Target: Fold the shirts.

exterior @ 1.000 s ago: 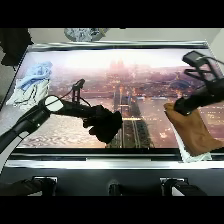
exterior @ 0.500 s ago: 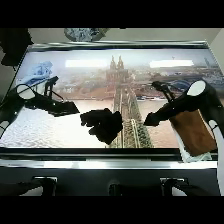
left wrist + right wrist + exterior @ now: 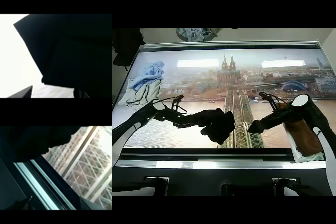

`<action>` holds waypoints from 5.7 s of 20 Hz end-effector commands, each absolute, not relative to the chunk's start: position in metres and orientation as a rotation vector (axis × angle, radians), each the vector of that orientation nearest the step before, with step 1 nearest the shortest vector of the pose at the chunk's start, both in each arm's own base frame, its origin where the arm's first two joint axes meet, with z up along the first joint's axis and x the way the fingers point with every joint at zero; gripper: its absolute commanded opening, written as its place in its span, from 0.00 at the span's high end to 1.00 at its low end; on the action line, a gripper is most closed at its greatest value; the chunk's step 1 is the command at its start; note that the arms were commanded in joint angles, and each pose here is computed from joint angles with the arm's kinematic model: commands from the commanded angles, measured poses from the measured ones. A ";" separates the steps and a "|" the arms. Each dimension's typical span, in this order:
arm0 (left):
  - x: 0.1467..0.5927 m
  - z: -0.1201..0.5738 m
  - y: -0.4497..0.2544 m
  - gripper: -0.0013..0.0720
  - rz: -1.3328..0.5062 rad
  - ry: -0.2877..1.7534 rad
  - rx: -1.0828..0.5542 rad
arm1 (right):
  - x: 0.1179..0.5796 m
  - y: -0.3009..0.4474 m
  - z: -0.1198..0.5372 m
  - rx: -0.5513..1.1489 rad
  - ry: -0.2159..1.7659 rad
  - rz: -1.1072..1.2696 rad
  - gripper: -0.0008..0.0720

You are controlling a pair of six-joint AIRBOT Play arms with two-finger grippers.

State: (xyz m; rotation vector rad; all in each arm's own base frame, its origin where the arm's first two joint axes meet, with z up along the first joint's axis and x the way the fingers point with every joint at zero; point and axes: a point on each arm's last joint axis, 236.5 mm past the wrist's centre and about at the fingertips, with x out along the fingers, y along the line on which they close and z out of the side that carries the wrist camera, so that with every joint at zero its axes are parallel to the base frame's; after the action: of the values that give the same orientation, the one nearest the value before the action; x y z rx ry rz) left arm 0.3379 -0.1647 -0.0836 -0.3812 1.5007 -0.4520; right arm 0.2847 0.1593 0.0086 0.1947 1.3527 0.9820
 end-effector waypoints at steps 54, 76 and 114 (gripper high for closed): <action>0.326 0.273 -0.150 0.94 -0.556 0.631 -0.175 | 0.265 0.160 0.228 -0.460 0.920 0.907 0.92; 0.397 0.033 -0.129 0.00 -0.491 1.363 -0.462 | 0.366 0.033 0.063 -0.048 1.270 0.663 0.14; 0.328 -0.025 -0.352 0.95 -0.824 1.373 -0.528 | 0.311 0.115 -0.103 0.273 1.460 0.714 0.92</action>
State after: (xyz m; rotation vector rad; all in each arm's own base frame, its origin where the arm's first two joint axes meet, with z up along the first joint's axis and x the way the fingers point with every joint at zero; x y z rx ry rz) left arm 0.3251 -0.3602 -0.0348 -0.6076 1.3889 -0.7921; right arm 0.3143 0.1026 -0.1049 0.3064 1.4575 0.6754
